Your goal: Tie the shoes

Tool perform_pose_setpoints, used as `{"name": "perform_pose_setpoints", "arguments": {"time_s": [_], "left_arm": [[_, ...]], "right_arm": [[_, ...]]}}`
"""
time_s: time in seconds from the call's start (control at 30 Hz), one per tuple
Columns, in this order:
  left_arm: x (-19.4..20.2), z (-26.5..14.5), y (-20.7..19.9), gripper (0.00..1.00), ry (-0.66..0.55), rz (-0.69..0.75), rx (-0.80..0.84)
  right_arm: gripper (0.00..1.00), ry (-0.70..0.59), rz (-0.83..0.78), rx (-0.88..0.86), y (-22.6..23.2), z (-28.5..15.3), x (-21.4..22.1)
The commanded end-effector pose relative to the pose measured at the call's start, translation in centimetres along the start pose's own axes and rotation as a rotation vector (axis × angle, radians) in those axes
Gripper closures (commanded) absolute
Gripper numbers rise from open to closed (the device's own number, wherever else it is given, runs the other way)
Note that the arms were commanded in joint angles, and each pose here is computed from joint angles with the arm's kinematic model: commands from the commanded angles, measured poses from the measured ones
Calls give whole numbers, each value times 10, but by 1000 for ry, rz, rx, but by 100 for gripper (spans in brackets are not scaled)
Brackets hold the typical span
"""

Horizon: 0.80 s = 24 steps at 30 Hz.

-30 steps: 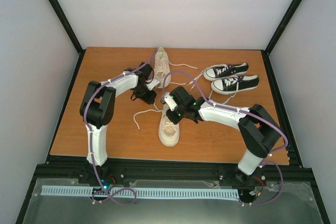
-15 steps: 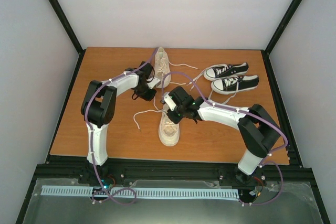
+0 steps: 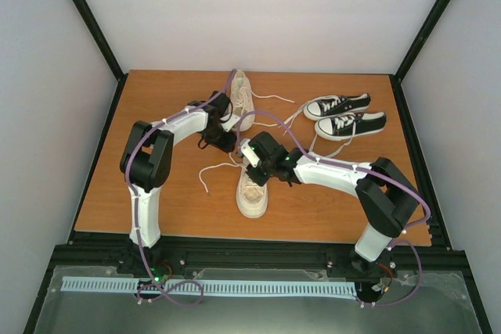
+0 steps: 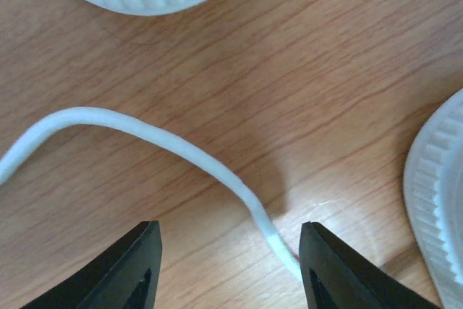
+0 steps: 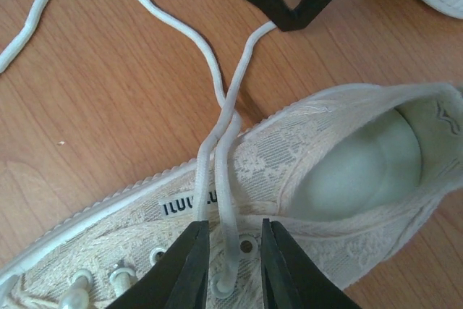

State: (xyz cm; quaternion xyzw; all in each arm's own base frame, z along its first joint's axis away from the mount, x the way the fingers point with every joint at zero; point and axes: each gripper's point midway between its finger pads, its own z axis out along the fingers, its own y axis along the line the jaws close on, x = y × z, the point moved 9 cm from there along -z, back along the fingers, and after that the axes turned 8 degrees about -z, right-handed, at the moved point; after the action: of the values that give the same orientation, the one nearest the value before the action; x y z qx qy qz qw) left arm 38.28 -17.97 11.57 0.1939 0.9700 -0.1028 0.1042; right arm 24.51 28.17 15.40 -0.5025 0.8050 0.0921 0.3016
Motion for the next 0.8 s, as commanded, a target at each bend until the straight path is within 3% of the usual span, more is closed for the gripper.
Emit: {"name": "perform_pose_setpoints", "arguments": {"time_s": [0.0,0.1,0.27,0.43,0.5,0.53,0.77], "left_arm": [[-8,-3,-17,42,-16,48,-4],[-7,13,-12,43,15,61,-60],[-1,27,-6,53,47,71,-101],[1,27,-6,80,52,76,-95],[1,24,-8,96,44,78,-80],[1,22,-9,99,40,81,-74],[-7,-13,-21,99,-85,115,48]], "right_arm": [[77,4,-47,59,0,0,-2],[76,20,-58,77,0,2,-2],[74,46,-75,64,3,6,0],[75,64,-88,47,8,11,4],[83,61,-85,62,7,10,3],[86,61,-82,71,7,10,3],[95,-40,-53,93,5,-15,-4]]}}
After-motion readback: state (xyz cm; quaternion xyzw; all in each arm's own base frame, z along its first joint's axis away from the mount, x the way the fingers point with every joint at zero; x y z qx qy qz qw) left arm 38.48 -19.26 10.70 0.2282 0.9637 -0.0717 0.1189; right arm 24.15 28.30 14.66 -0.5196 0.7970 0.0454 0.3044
